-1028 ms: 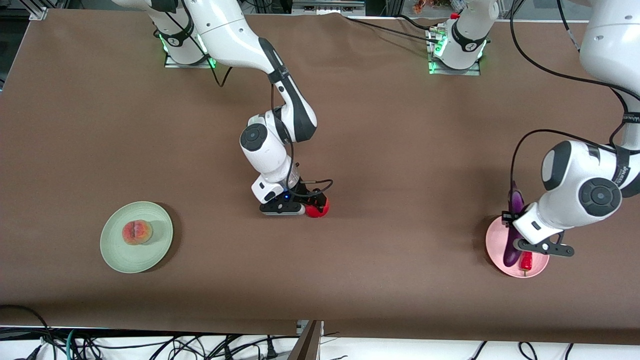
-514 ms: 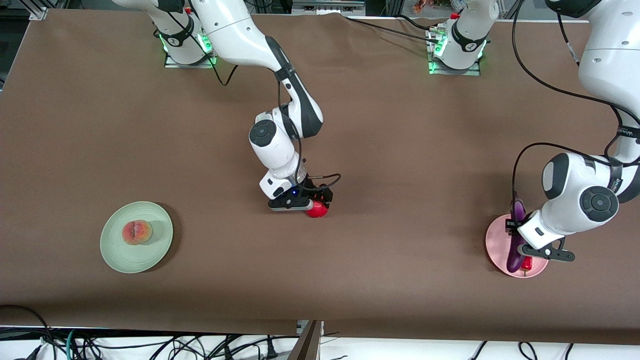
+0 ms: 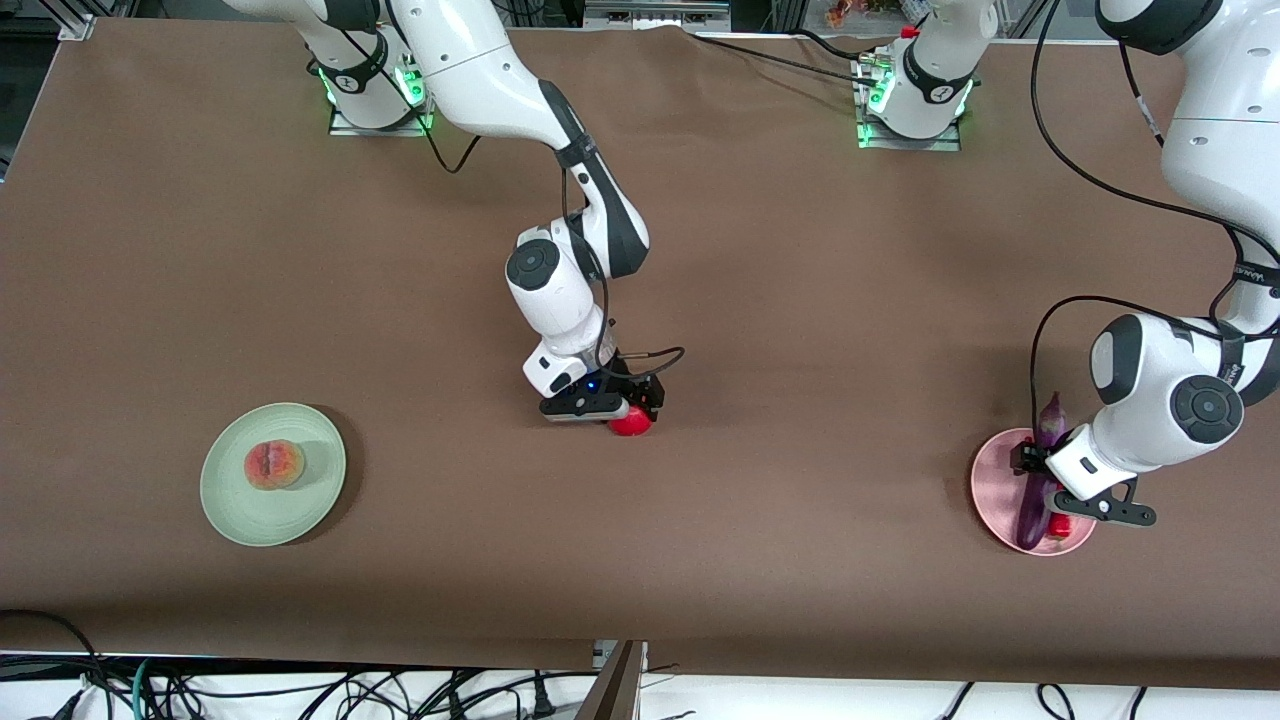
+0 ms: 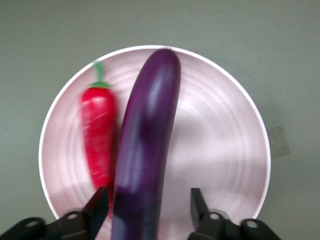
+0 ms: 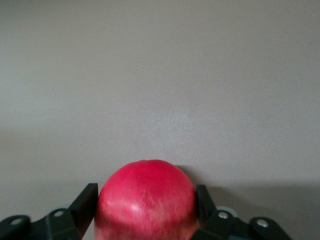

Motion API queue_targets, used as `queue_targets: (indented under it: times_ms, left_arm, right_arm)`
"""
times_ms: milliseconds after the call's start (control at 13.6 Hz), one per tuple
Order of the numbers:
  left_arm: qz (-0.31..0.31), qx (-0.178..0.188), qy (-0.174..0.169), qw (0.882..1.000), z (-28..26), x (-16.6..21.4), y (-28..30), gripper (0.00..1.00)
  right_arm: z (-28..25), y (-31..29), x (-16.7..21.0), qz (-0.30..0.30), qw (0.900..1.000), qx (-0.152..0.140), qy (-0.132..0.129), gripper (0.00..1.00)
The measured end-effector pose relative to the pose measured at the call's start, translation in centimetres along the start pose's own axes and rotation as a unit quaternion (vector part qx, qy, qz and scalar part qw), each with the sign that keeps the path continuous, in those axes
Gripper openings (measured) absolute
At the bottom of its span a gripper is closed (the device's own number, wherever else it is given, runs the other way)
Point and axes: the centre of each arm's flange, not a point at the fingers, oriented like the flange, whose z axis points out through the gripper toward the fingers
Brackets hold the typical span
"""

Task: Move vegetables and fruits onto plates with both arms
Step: 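Place the apple on the green plate while the left gripper withdraws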

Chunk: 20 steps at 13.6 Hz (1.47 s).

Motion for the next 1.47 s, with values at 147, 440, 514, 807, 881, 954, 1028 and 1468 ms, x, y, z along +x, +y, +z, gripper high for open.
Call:
queue_targets:
  times_ms: [147,440,514,807,881,954,1028,1468]
  left_arm:
    - [0.001,0.0,0.003,1.0,-0.3,0.2,0.1,0.99]
    - [0.008,0.011,0.004,1.0,-6.3,1.2,0.9,1.0]
    - [0.013,0.016,-0.002,1.0,-9.1,1.3,1.6,1.0]
    - [0.013,0.029,-0.027,0.999,-19.6,0.1,4.2,1.0]
    - [0.001,0.015,-0.026,1.0,-21.9,-0.4,4.6,1.0]
    - [-0.011,0.002,-0.023,1.0,-24.3,-1.0,4.7,1.0]
    - [-0.019,-0.003,-0.024,1.0,-26.7,-1.5,4.7,1.0]
    - [-0.033,-0.038,-0.011,0.999,-39.3,-3.8,7.0,1.0]
  right_arm:
    - [0.0,0.0,0.0,0.0,1.0,0.0,0.001,0.83]
    - [-1.4,1.7,2.9,-0.01,1.0,-0.027,0.003,0.83]
    - [-2.5,3.0,4.6,-0.017,0.999,-0.05,-0.013,0.83]
    - [-9.3,11.6,12.9,-0.076,0.989,-0.11,-0.064,0.83]
    - [-10.6,15.0,14.7,-0.097,0.985,-0.116,-0.08,0.83]
    - [-11.5,18.7,16.4,-0.123,0.981,-0.12,-0.092,0.83]
    - [-12.3,22.7,17.7,-0.15,0.976,-0.123,-0.103,0.83]
    - [-15.5,38.4,20.8,-0.237,0.954,-0.123,-0.14,0.83]
